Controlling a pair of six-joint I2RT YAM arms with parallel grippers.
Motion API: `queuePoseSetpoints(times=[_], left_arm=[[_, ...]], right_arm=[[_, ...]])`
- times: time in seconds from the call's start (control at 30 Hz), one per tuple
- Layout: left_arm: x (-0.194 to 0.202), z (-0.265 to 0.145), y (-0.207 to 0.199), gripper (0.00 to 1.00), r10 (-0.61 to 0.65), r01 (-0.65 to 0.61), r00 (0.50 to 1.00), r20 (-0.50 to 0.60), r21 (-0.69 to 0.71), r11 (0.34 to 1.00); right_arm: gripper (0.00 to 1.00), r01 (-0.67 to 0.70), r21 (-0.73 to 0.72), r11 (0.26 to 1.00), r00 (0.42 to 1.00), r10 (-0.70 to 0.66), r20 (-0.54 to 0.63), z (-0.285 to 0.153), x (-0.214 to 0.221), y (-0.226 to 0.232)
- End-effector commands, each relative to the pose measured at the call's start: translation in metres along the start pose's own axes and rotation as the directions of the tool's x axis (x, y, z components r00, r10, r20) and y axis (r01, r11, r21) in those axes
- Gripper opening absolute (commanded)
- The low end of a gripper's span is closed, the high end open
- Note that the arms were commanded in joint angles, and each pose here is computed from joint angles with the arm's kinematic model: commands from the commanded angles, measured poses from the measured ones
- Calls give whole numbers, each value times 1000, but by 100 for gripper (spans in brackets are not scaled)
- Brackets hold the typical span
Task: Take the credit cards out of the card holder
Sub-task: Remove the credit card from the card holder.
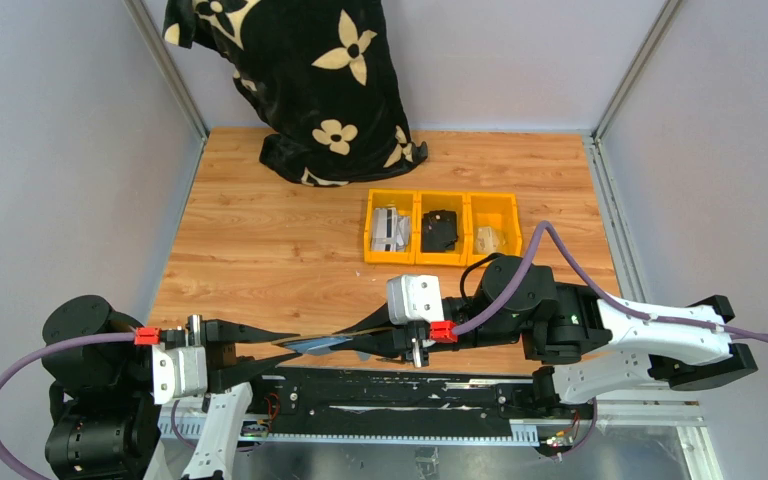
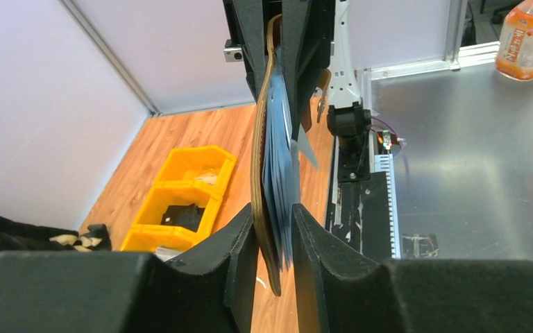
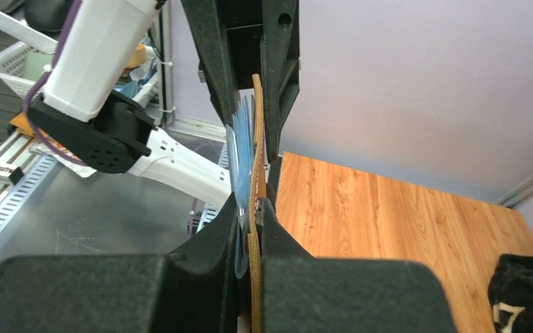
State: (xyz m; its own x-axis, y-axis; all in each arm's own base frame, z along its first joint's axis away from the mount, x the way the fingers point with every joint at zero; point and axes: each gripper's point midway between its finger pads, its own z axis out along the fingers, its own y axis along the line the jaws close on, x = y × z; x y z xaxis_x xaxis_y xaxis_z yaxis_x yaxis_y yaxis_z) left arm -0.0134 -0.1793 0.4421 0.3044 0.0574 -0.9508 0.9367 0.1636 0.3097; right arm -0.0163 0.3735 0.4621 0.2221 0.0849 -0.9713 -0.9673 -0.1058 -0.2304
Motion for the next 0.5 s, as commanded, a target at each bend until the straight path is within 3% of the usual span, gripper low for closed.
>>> queuePoseSetpoints(times=[0.0, 0.47], left_arm=[[-4, -1, -3, 30, -22, 21, 1000, 16, 39, 999], [3, -1, -9, 36, -45, 44, 999, 17, 46, 998]], right_arm=[[0, -24, -76, 997, 999, 26, 26, -2, -5, 11], [0, -50, -84, 995, 997, 54, 47, 13, -8, 10]])
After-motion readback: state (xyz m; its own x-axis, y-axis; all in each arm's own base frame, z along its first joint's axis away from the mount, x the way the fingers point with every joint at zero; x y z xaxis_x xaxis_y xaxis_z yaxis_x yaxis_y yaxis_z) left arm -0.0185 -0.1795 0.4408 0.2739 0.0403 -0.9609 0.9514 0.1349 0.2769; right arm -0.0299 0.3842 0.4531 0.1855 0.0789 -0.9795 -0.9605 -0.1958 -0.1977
